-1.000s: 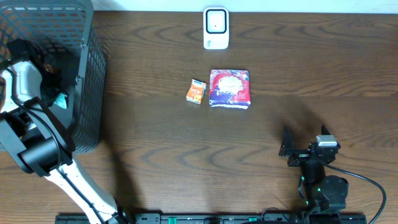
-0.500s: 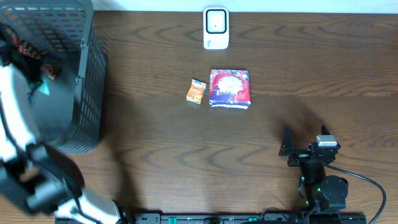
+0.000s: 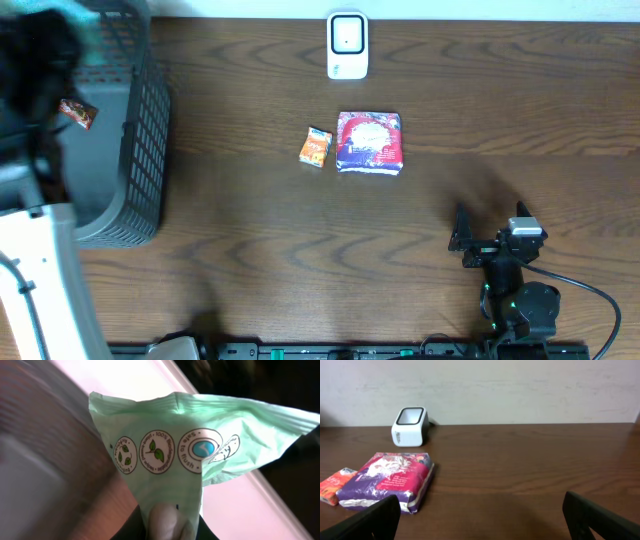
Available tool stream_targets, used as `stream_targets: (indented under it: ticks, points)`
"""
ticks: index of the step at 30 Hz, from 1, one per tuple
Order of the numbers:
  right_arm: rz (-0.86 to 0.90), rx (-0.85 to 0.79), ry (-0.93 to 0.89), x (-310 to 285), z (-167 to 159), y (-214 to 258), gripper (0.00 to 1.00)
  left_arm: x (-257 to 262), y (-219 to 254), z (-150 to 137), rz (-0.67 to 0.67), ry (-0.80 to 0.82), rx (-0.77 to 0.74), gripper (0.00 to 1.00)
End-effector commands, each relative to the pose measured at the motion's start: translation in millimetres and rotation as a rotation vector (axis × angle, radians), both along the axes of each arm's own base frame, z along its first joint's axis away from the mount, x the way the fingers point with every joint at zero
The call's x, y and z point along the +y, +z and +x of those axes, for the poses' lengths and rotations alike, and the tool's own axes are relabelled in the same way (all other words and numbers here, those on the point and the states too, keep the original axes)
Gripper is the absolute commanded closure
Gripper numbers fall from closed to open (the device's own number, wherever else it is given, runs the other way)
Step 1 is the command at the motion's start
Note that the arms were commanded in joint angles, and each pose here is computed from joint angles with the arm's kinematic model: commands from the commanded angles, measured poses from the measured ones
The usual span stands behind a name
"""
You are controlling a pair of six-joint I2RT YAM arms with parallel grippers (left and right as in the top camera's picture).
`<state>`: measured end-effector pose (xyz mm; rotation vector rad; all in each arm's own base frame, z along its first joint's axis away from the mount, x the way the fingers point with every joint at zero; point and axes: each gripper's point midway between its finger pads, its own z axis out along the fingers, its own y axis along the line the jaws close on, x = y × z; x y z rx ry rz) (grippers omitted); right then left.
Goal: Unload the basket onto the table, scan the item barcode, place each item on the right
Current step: 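Reach the left gripper into the basket and grasp the mint-green packet, then carry the mint-green packet past the scanner and drop it right of the floral pack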
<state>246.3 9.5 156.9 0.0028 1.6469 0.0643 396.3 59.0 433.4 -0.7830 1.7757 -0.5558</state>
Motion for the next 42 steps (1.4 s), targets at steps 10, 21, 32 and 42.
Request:
stream_targets:
  ticks: [10,21,32,42]
  points:
    - [-0.008,0.001,-0.017,-4,0,-1,0.01,-242,-86,39,0.107,-0.613,0.156,0.93]
    - [-0.008,0.001,-0.017,-4,0,-1,0.01,-380,-193,65,0.002,-0.664,0.279,0.93]
    - [-0.008,0.001,-0.017,-4,0,-1,0.01,-459,-306,45,0.061,-0.783,0.408,0.92]
    - [-0.008,0.001,-0.017,-4,0,-1,0.01,-460,-312,48,0.059,-0.793,0.407,0.46]
